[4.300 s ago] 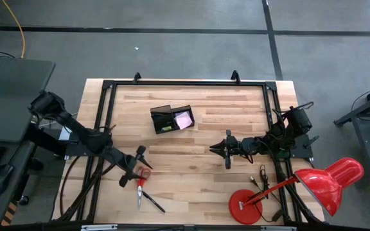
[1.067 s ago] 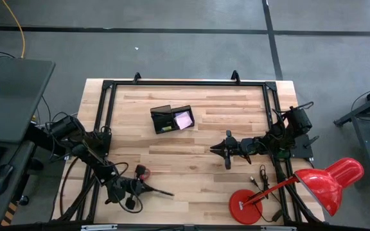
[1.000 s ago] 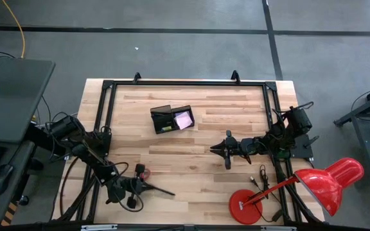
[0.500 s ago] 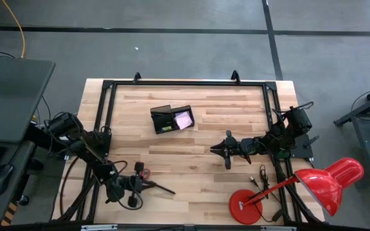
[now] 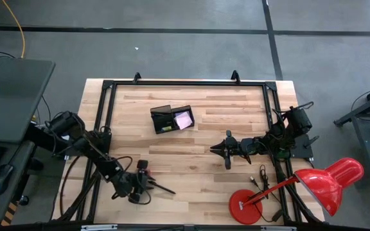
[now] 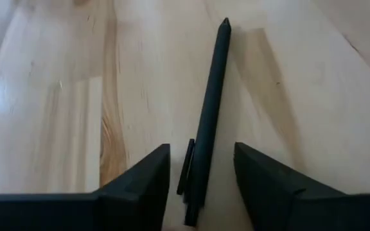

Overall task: Pick and place office supplies into organizer
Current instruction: Put the black pen into the black desk organizer

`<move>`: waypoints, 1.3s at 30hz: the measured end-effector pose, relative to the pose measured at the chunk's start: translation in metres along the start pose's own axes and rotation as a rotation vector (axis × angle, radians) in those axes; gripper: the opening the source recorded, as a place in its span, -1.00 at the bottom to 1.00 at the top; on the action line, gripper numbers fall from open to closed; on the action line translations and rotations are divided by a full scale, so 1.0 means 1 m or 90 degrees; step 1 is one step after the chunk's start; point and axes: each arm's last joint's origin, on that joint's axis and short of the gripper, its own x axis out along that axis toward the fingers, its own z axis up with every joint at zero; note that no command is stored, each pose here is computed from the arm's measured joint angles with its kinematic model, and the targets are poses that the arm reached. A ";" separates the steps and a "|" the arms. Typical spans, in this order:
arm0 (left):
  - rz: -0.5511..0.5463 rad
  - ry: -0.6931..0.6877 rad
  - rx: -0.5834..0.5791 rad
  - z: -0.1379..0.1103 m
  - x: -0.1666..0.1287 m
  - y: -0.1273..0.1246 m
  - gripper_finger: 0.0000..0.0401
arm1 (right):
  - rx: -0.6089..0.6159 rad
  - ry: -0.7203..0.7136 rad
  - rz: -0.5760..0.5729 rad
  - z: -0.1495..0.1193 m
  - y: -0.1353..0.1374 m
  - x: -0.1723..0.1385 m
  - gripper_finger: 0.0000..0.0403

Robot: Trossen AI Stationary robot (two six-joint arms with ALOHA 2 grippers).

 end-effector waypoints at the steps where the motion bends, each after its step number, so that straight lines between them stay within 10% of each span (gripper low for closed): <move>1: -0.003 0.005 -0.005 0.000 0.001 0.001 -0.18 | 0.000 0.000 0.000 0.000 0.000 0.000 -0.71; 10: -0.006 0.010 -0.015 0.001 0.001 0.003 -0.17 | 0.000 0.000 0.000 0.000 0.000 0.000 -0.71; 25: 0.002 0.000 -0.057 0.002 0.002 0.003 -0.95 | 0.000 0.001 0.000 0.000 0.000 0.000 -0.71; 39: 0.032 -0.028 -0.065 0.004 0.002 0.004 -0.98 | 0.000 0.001 0.000 0.000 0.000 0.000 -0.71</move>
